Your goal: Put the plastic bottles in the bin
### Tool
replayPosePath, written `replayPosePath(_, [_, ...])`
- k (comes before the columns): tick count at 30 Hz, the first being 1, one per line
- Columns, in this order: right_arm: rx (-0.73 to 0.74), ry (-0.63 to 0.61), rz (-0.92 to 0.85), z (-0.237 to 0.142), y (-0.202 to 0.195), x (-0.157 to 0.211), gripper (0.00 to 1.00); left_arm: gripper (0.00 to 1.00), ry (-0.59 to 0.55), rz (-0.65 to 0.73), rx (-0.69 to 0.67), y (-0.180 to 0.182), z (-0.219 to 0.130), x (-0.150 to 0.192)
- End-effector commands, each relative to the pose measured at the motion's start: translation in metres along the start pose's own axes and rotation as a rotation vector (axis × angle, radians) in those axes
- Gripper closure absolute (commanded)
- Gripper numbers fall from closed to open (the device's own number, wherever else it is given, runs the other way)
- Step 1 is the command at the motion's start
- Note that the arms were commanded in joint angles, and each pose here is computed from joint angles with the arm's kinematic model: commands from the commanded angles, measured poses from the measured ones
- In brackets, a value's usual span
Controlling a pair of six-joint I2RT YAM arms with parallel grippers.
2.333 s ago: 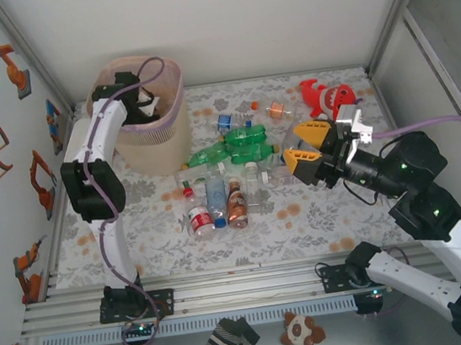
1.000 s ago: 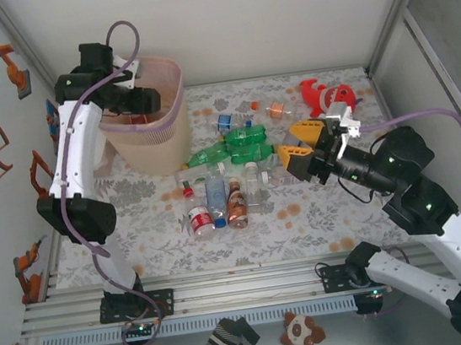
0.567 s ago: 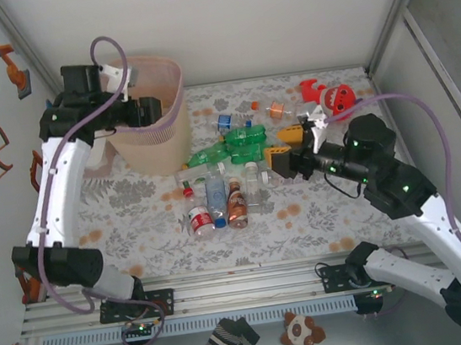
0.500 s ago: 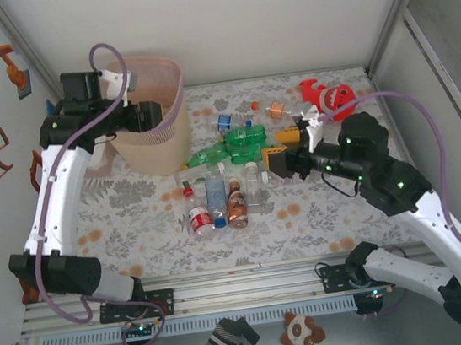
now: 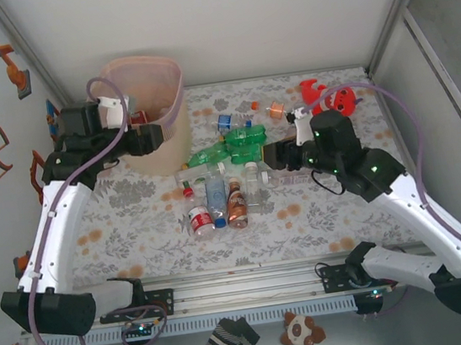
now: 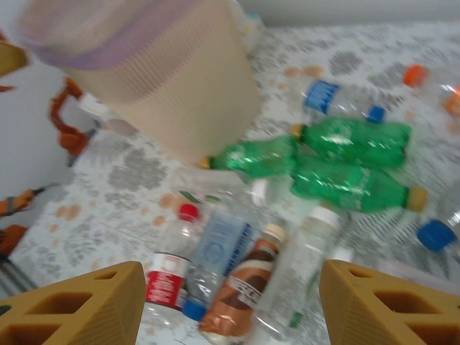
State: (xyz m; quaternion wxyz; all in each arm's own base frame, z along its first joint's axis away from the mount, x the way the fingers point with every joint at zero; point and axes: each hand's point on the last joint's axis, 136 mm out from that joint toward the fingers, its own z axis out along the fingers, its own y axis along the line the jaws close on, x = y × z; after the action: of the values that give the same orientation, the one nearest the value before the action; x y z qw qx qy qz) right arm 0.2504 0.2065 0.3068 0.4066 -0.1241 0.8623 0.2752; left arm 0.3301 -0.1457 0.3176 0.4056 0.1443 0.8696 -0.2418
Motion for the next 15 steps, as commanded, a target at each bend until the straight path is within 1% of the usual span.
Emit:
replayPosePath(1, [0.204, 0.061, 0.051, 0.004, -0.035, 0.014, 0.36, 0.31, -0.033, -0.01, 0.01, -0.004, -0.006, -0.001])
replayPosePath(7, [0.342, 0.172, 0.122, 0.022, -0.058, 0.034, 0.38, 0.31, -0.045, -0.018, 0.007, -0.005, -0.012, 0.005])
replayPosePath(11, [0.402, 0.299, 0.195, 0.046, -0.064, 0.056, 0.38, 0.31, -0.045, -0.025, 0.004, -0.004, -0.013, 0.012])
replayPosePath(15, [0.451, 0.387, 0.238, 0.073, -0.063, 0.073, 0.38, 0.31, -0.038, -0.028, 0.006, -0.004, -0.013, 0.018])
